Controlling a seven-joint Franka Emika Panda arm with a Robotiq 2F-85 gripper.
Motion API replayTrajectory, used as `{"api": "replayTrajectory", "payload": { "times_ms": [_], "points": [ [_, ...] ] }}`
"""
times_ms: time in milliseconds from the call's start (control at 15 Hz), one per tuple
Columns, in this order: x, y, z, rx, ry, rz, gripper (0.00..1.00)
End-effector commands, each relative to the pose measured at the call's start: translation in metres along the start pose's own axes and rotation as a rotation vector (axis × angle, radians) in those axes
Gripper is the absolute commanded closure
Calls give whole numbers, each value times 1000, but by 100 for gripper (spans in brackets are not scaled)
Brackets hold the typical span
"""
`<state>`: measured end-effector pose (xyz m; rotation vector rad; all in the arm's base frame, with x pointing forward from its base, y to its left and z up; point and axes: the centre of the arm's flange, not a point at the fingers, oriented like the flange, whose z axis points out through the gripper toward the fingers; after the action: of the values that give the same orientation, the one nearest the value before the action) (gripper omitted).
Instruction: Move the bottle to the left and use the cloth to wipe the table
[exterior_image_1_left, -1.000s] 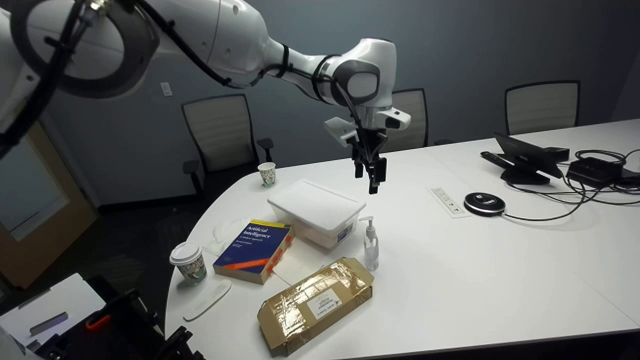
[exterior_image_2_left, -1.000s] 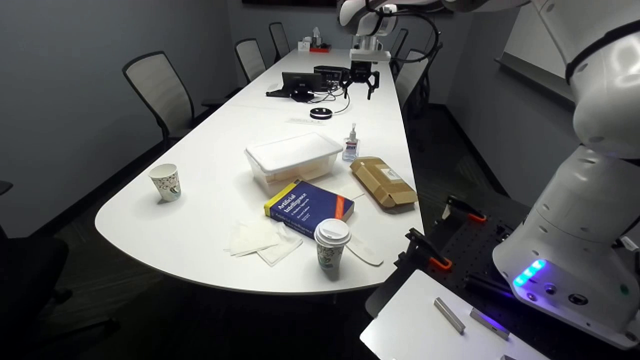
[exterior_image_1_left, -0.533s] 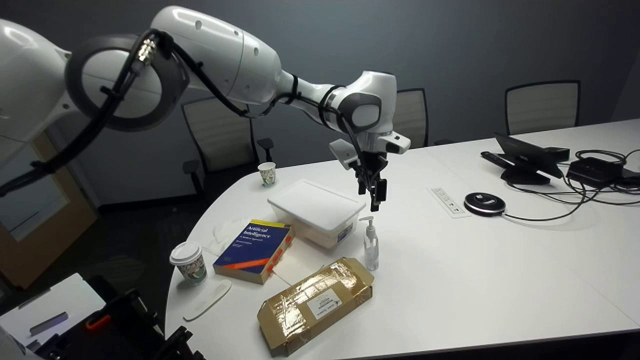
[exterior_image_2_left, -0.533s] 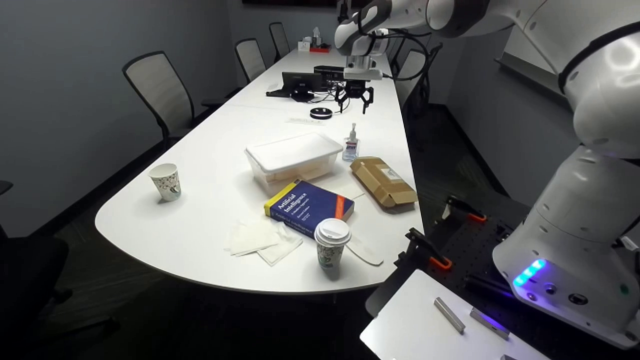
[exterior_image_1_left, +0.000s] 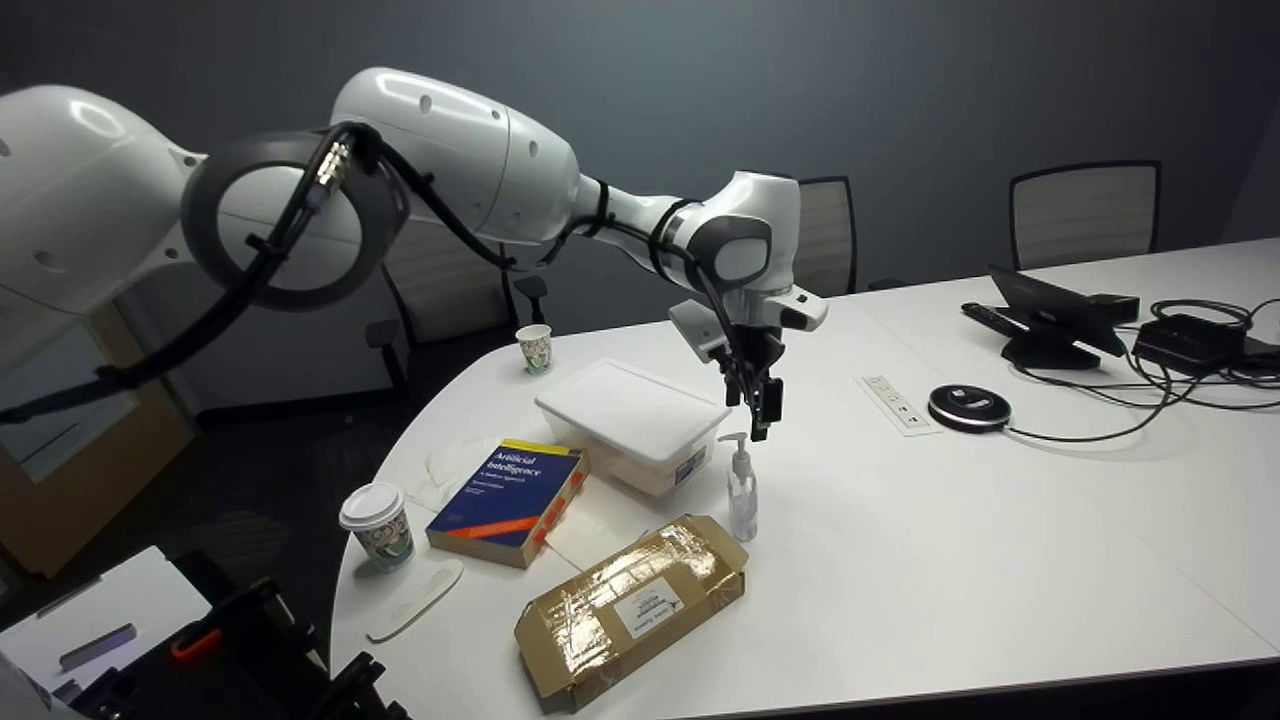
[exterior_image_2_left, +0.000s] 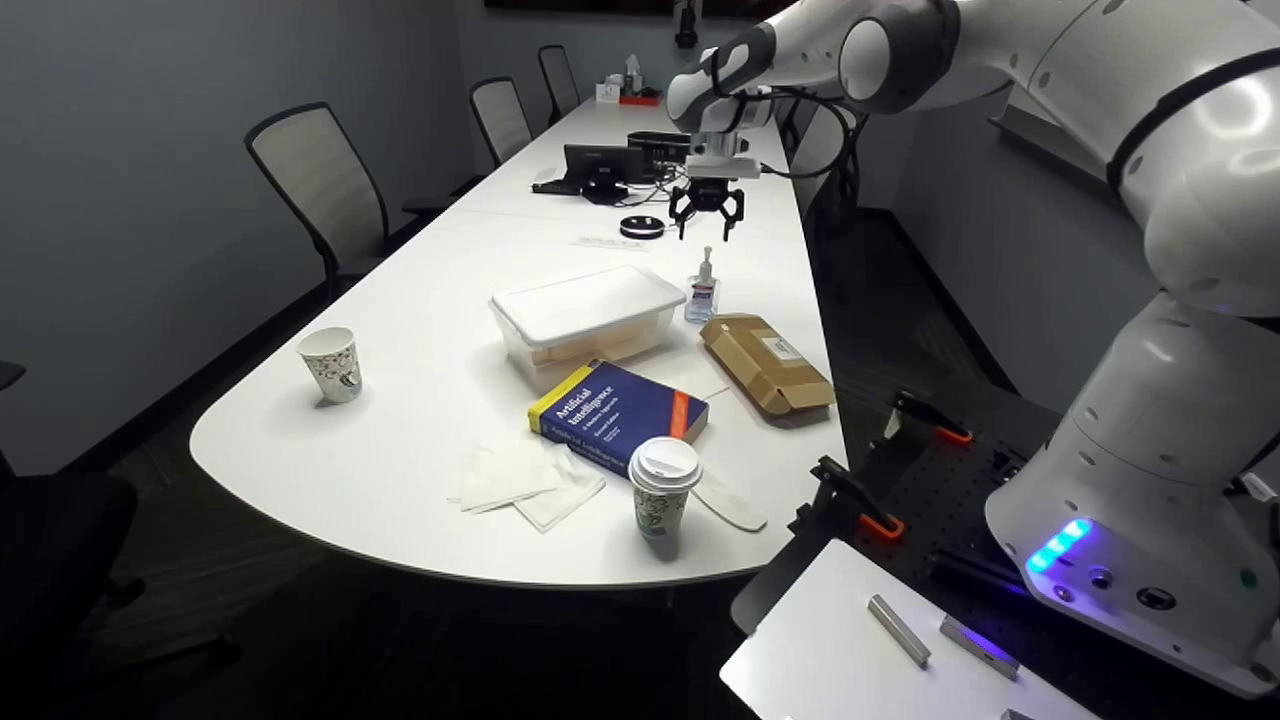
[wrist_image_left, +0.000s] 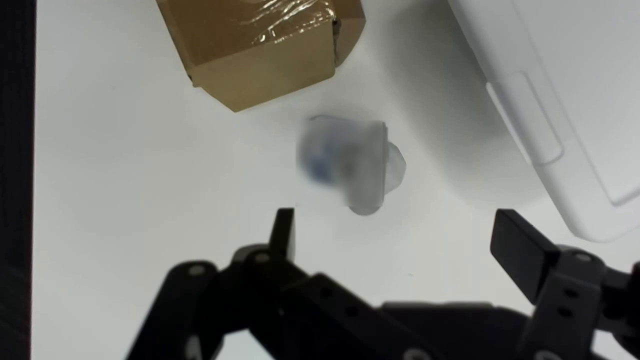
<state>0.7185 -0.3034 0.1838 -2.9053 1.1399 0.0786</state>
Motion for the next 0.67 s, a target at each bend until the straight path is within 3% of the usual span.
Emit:
{"api": "replayTrajectory", "payload": {
  "times_ms": [0,600],
  "points": [
    [18,-4,4,4,-3,21,0],
    [16,2,24,6,-43,26,0]
  ]
}}
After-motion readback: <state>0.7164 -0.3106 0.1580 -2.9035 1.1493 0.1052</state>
